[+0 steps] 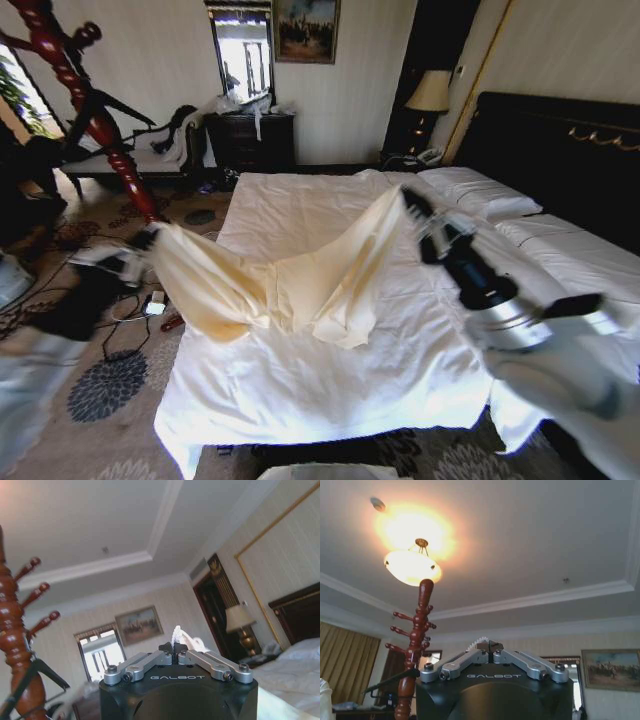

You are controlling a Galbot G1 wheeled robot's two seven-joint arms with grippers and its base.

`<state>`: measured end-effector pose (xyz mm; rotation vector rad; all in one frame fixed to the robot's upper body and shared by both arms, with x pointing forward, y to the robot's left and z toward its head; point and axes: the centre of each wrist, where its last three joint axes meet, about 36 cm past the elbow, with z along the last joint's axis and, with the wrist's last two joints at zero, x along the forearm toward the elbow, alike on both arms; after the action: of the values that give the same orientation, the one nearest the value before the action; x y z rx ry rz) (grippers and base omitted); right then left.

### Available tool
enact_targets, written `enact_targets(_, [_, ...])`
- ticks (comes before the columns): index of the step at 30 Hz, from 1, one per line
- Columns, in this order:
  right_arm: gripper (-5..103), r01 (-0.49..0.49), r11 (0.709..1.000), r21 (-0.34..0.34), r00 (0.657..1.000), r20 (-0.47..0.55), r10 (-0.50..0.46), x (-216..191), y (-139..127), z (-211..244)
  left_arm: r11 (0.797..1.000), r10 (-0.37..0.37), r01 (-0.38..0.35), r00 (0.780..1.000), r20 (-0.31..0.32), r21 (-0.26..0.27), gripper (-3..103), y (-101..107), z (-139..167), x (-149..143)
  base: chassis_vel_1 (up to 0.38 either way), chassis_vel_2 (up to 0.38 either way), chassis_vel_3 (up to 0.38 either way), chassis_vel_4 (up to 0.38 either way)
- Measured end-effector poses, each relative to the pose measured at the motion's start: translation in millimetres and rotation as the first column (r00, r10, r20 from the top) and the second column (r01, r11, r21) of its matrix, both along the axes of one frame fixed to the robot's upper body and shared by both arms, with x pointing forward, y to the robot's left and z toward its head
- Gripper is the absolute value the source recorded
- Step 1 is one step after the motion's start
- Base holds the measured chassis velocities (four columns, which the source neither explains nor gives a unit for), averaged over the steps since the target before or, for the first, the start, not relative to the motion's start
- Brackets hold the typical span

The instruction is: Pick up the clothes from the bed and hang them on the clothes hanger.

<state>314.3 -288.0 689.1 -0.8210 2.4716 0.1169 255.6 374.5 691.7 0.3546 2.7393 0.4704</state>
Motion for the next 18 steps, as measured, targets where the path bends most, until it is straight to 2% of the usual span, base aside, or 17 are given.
enact_targets(1, [0, 0.033, 0.999, -0.002, 0.999, -0.037, -0.033, 11, -6, 1, 0.999, 0.024, -0.024, 0.999, -0.022, 0.022, 1, 9, 3, 14, 0.0, 0.0, 0.0, 0.0])
enact_targets(2, [0, 0.033, 0.999, -0.002, 0.999, -0.037, -0.033, 11, -6, 1, 0.999, 0.024, -0.024, 0.999, -0.022, 0.022, 1, 9, 3, 14, 0.0, 0.0, 0.0, 0.0])
enact_targets(4, [0, 0.115, 0.993, -0.011, 0.982, -0.147, -0.115, 42, -28, -21, 0.994, 0.101, -0.099, 0.993, -0.066, 0.042, 1, 39, -9, 42, 0.0, 0.0, 0.0, 0.0])
enact_targets(5, [0, 0.17, 0.985, -0.028, 0.963, -0.206, -0.172, 62, -44, -44, 0.988, 0.15, -0.146, 0.982, -0.117, 0.039, 1, 62, -29, 64, 0.0, 0.0, 0.0, 0.0])
enact_targets(6, [0, 0.236, 0.969, -0.071, 0.924, -0.291, -0.247, 84, -65, -90, 0.983, 0.182, -0.179, 0.957, -0.226, 0.031, 1, 83, -76, 94, 0.0, 0.0, 0.0, 0.0])
enact_targets(7, [0, 0.236, 0.969, -0.071, 0.924, -0.291, -0.247, 84, -65, -90, 0.983, 0.182, -0.179, 0.957, -0.226, 0.031, 1, 83, -76, 94, 0.0, 0.0, 0.0, 0.0])
enact_targets(9, [0, 0.288, 0.949, -0.131, 0.878, -0.359, -0.316, 96, -82, -146, 0.985, 0.173, -0.164, 0.927, -0.331, 0.054, 1, 85, -138, 111, 0.0, 0.0, 0.0, 0.0])
enact_targets(11, [0, 0.29, 0.945, -0.151, 0.862, -0.388, -0.327, 93, -81, -177, 0.988, 0.155, -0.135, 0.913, -0.378, 0.079, 1, 74, -175, 112, 0.0, 0.0, 0.0, 0.0])
enact_targets(12, [0, 0.285, 0.947, -0.146, 0.861, -0.395, -0.32, 90, -78, -183, 0.99, 0.141, -0.121, 0.907, -0.398, 0.075, 1, 67, -187, 110, 0.0, 0.0, 0.0, 0.0])
enact_targets(15, [0, 0.268, 0.954, -0.134, 0.871, -0.389, -0.3, 86, -70, -183, 0.993, 0.121, -0.101, 0.902, -0.415, 0.068, 1, 57, -197, 105, 0.0, 0.0, 0.0, 0.0])
enact_targets(18, [0, 0.214, 0.971, -0.104, 0.914, -0.33, -0.237, 77, -52, -161, 0.998, 0.062, -0.046, 0.912, -0.406, 0.05, 1, 36, -190, 94, 0.0, 0.0, 0.0, 0.0])
